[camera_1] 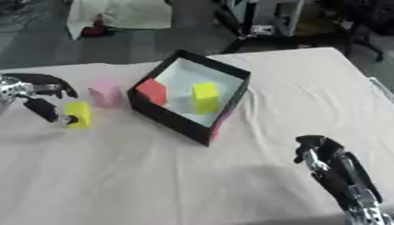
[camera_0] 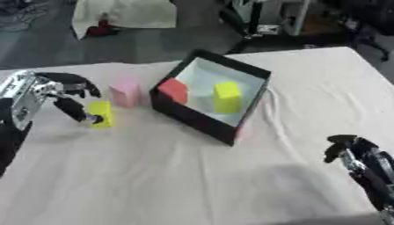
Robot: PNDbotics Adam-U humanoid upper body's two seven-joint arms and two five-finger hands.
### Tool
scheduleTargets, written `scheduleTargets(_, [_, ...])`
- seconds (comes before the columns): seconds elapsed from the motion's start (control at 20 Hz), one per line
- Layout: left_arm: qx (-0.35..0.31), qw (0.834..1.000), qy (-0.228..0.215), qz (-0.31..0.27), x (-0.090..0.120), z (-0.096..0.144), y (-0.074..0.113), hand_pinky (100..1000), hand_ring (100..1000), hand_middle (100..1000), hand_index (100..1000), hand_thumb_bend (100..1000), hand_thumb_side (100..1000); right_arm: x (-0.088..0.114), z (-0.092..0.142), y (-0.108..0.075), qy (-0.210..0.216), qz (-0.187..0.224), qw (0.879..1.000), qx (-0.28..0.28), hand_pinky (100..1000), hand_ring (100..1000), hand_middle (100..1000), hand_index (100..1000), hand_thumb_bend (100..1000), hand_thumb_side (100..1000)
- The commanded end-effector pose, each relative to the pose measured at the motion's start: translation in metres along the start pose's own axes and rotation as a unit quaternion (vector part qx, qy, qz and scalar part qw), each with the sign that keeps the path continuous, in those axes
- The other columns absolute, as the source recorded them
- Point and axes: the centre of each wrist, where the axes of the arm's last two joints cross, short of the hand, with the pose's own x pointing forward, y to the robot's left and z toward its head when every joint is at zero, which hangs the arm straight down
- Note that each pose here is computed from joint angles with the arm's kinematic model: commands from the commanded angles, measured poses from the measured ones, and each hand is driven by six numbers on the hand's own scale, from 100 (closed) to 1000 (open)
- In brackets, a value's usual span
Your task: Pick up objects on the table and place them in the box.
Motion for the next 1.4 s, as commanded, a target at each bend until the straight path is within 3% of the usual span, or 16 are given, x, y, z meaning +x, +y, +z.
scheduleTargets(0.05, [0.031, 0.999, 0.018, -0.015, -0.002, 0.006, 0.015, 829, 801, 819, 886, 383, 461, 0.004, -0.003, -0.003, -0.007, 0.008, 1.000, 0.001, 713, 493, 493, 679, 100, 547])
scheduleTargets(0.4, [0.070, 0.996, 0.048, -0.021, 0.001, -0.002, 0.009, 833, 808, 830, 895, 418, 449, 0.004, -0.003, -0.003, -0.007, 0.007, 1.000, 0.002, 713, 493, 493, 679, 100, 557])
scheduleTargets(0.7, [0.048, 0.998, 0.045, -0.010, -0.001, -0.013, -0.005, 825, 797, 817, 886, 362, 446, 0.004, -0.003, -0.003, -0.008, 0.006, 1.000, 0.001, 713, 493, 493, 679, 100, 552])
scheduleTargets(0.8, [0.045, 0.998, 0.044, -0.007, 0.000, -0.016, -0.009, 815, 783, 802, 872, 332, 413, 0.004, -0.003, -0.003, -0.008, 0.006, 1.000, 0.002, 714, 493, 493, 679, 100, 552])
scheduleTargets(0.95, [0.060, 0.997, 0.044, -0.007, 0.001, -0.017, -0.010, 765, 702, 710, 813, 237, 318, 0.004, -0.003, -0.003, -0.009, 0.006, 1.000, 0.002, 714, 493, 493, 679, 100, 551])
scheduleTargets(1.15, [0.126, 0.991, 0.048, -0.001, 0.001, -0.007, 0.007, 702, 585, 582, 722, 158, 236, 0.004, -0.003, -0.003, -0.008, 0.006, 1.000, 0.001, 714, 493, 493, 679, 100, 550])
scheduleTargets(1.3, [0.194, 0.980, 0.047, -0.012, 0.001, 0.017, 0.045, 692, 560, 552, 696, 151, 204, 0.004, -0.002, -0.003, -0.007, 0.007, 1.000, 0.001, 714, 493, 493, 679, 100, 552])
scheduleTargets(1.4, [0.211, 0.976, 0.045, -0.017, 0.002, 0.027, 0.057, 692, 558, 551, 694, 151, 203, 0.004, -0.002, -0.004, -0.007, 0.007, 1.000, 0.001, 714, 493, 493, 679, 100, 552])
